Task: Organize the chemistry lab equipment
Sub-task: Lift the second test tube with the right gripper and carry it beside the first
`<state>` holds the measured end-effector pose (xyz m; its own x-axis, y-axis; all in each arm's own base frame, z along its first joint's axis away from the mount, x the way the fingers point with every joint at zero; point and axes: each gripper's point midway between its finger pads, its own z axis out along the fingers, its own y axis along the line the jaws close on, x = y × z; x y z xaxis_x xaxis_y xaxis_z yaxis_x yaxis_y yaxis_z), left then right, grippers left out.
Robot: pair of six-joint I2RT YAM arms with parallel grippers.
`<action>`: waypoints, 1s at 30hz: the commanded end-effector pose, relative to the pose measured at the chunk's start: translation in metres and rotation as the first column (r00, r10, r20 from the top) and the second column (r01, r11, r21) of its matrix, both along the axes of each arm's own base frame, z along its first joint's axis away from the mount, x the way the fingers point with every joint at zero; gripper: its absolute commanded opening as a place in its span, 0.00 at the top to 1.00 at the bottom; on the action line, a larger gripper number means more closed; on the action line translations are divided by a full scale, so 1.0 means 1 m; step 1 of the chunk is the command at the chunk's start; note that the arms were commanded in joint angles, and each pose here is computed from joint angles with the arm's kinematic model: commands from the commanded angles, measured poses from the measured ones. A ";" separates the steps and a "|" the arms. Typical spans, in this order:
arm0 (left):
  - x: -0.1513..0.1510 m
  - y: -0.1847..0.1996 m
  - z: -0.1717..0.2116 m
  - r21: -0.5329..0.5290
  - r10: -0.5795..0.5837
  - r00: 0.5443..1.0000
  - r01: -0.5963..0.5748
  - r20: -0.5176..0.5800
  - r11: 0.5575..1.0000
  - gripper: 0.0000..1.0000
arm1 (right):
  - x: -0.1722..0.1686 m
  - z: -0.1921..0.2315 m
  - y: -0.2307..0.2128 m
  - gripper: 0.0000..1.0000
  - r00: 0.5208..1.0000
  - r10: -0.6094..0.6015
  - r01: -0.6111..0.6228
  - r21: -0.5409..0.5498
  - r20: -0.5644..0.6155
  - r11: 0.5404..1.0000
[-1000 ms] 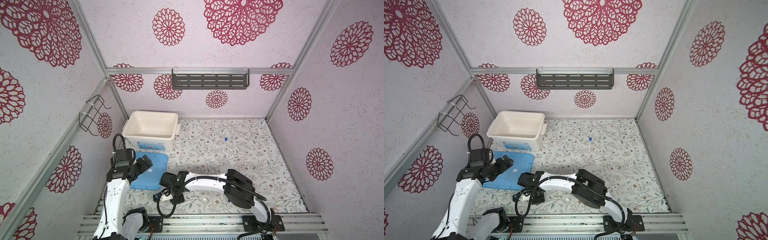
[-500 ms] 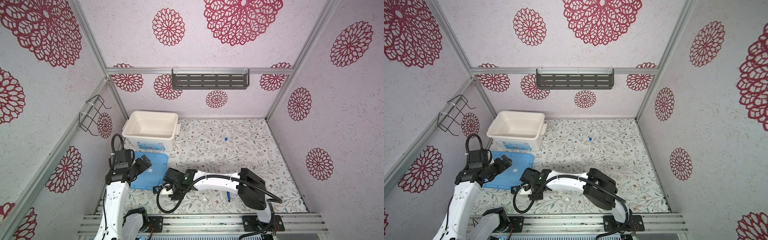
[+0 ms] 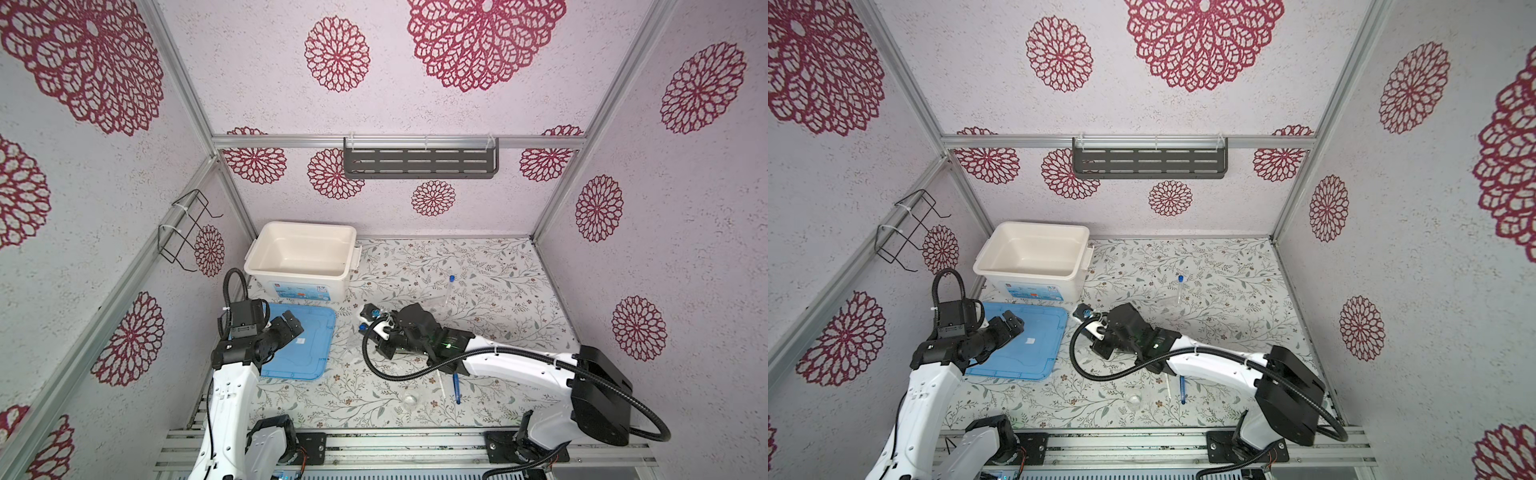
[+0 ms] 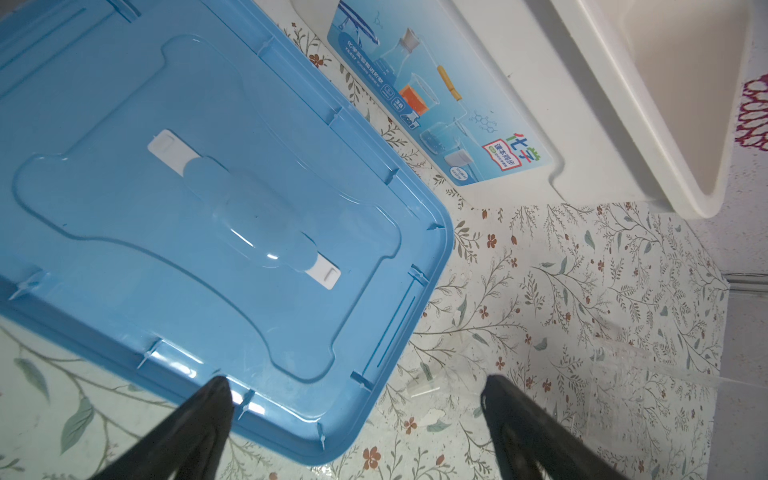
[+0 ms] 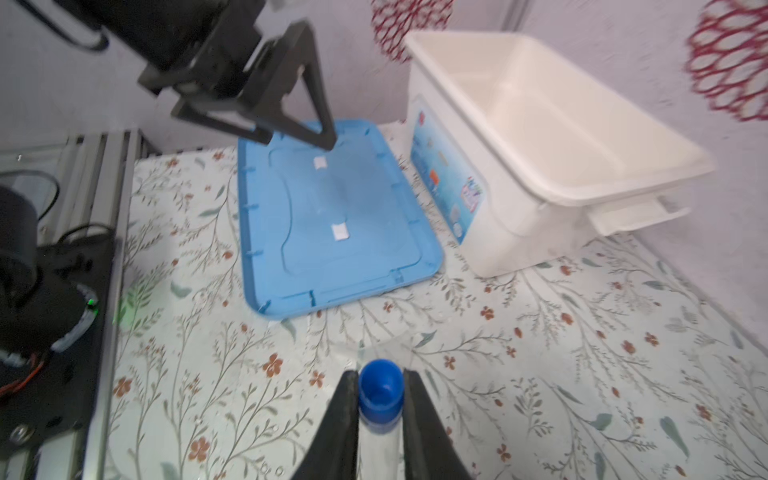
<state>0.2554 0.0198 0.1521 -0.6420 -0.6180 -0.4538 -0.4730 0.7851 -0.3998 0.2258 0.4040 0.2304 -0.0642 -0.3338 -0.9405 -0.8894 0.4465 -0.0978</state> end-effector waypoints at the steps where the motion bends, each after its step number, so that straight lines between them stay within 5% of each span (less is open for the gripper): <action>1: 0.003 -0.001 -0.001 -0.006 0.004 1.000 -0.003 0.009 1.000 0.03 | 0.022 0.061 -0.026 0.79 0.984 -0.160 0.139 0.228 0.076 0.964; 10: 0.003 -0.003 0.000 -0.010 0.001 1.000 0.000 0.024 1.000 0.03 | 0.052 0.078 -0.126 0.80 0.863 -0.505 0.438 0.457 0.029 0.774; 18: 0.003 -0.002 -0.002 -0.008 0.007 1.000 -0.006 0.015 1.000 0.03 | 0.069 0.063 -0.193 0.80 0.751 -0.655 0.557 0.455 0.079 0.694; 30: 0.003 -0.002 -0.003 -0.005 0.006 1.000 -0.005 0.007 1.000 0.03 | 0.097 0.033 -0.258 0.80 0.653 -0.756 0.653 0.469 0.048 0.594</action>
<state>0.2556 0.0190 0.1498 -0.6409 -0.6216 -0.4505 -0.4757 0.7821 -0.4025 0.3202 0.1531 0.2389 0.0213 0.0180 -0.9996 -0.2537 0.9672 0.0120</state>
